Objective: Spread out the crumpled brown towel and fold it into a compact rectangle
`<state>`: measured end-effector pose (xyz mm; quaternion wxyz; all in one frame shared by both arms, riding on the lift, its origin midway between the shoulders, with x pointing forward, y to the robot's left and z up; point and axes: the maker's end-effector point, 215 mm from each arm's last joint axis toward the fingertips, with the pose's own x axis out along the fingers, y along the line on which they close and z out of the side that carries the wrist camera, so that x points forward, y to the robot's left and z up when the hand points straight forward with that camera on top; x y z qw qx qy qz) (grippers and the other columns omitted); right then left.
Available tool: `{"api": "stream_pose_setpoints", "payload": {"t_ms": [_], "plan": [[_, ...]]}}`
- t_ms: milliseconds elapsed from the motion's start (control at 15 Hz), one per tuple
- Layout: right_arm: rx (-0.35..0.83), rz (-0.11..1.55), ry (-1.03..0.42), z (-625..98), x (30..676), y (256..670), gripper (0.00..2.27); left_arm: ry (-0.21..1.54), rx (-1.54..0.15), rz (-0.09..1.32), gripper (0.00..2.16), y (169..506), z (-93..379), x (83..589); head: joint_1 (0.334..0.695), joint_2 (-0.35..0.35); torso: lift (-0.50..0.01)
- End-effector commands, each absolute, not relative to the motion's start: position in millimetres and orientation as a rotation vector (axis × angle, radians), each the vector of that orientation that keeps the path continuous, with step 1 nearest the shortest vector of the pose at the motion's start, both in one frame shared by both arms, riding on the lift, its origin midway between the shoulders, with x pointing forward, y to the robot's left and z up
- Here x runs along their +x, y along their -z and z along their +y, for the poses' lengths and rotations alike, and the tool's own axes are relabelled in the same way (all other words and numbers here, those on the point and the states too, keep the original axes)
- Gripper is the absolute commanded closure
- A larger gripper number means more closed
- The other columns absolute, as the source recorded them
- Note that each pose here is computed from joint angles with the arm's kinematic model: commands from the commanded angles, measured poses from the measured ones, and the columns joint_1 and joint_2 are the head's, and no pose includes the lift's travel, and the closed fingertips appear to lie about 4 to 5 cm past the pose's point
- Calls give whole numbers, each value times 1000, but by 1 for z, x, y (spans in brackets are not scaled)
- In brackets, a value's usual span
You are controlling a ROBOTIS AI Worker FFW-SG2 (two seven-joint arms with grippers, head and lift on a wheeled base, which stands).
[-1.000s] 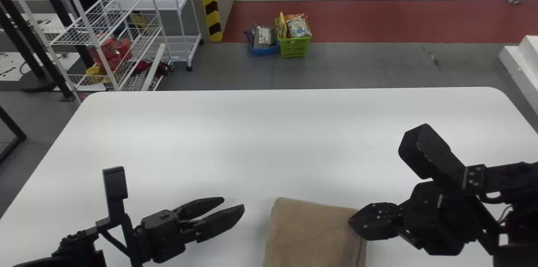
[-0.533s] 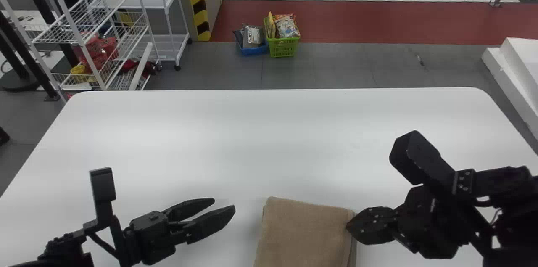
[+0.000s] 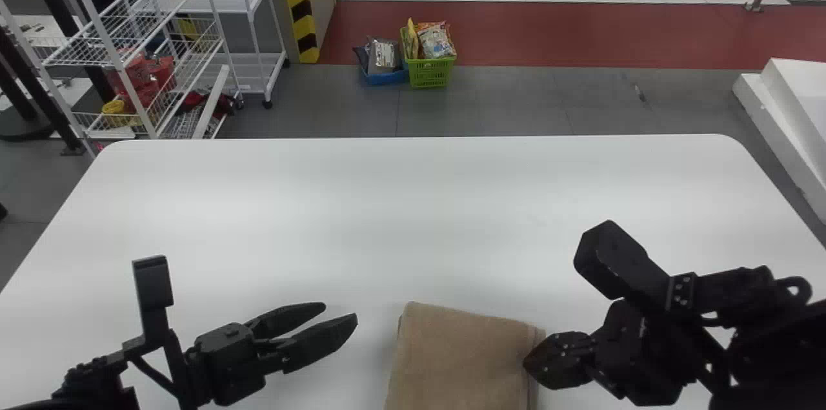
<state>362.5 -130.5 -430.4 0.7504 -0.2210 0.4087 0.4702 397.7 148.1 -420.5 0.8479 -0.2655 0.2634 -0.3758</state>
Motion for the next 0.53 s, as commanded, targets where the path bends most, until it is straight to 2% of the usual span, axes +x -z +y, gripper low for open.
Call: {"api": "stream_pose_setpoints", "payload": {"t_ms": [0,467], "plan": [[-488,901,-1040,-127,362,436,1656,790,-564,558,120,423,149,398,695,26,-127],[-500,900,-1046,-124,368,438,1656,812,-567,552,120,419,142,396,695,29,-127]]}}
